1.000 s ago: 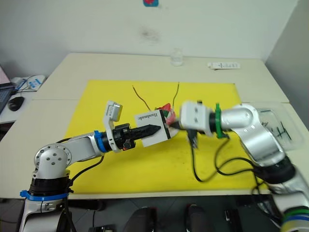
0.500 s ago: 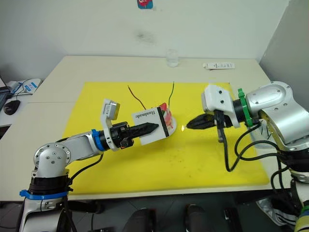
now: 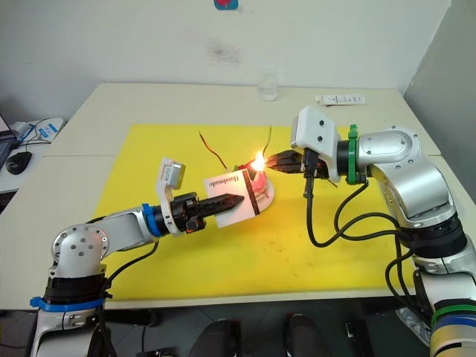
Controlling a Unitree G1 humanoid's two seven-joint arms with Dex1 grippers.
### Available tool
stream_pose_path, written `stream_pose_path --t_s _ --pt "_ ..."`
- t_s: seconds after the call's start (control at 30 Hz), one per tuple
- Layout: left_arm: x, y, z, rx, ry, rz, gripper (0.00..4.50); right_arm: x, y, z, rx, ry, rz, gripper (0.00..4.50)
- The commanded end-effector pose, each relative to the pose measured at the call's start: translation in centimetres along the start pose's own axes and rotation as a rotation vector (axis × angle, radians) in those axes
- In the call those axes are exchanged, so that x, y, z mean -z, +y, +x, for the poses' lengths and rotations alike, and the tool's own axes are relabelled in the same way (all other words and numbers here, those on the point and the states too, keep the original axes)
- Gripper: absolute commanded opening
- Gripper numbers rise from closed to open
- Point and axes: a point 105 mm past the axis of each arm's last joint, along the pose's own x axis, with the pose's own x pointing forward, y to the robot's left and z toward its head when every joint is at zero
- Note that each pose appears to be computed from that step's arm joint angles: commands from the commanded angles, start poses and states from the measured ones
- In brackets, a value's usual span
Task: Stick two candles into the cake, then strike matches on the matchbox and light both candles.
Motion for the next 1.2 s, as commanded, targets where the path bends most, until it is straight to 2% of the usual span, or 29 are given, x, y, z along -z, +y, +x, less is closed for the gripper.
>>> stream_pose_path --t_s 0.03,0.27,0.6,1.0,1.2 --pt "-0.5 -1.7 -1.1 0.021 -0.034 0.039 0.0 -1.9 -1.5 0.0 0.066 -0.063 -0.049 0.02" --pt "0.0 -2.4 -2.7 -0.044 -0.096 0.024 0.0 -2.2 -2.8 3.1 0.133 -0.134 -0.025 0.02" --pt "0.3 -2.4 -5.0 -0.158 -0.186 0.003 0.0 -1.7 -2.4 6.4 0.162 -0.173 0.014 0.02" --pt "1.0 -3.0 -4.7 -0.152 -0.185 -0.016 0.0 -2.6 -3.2 9.2 0.248 -0.208 0.018 0.02" --pt "1.2 -3.0 -4.6 -0.145 -0.173 -0.018 0.0 -2.9 -3.3 9.8 0.255 -0.218 0.019 0.02"
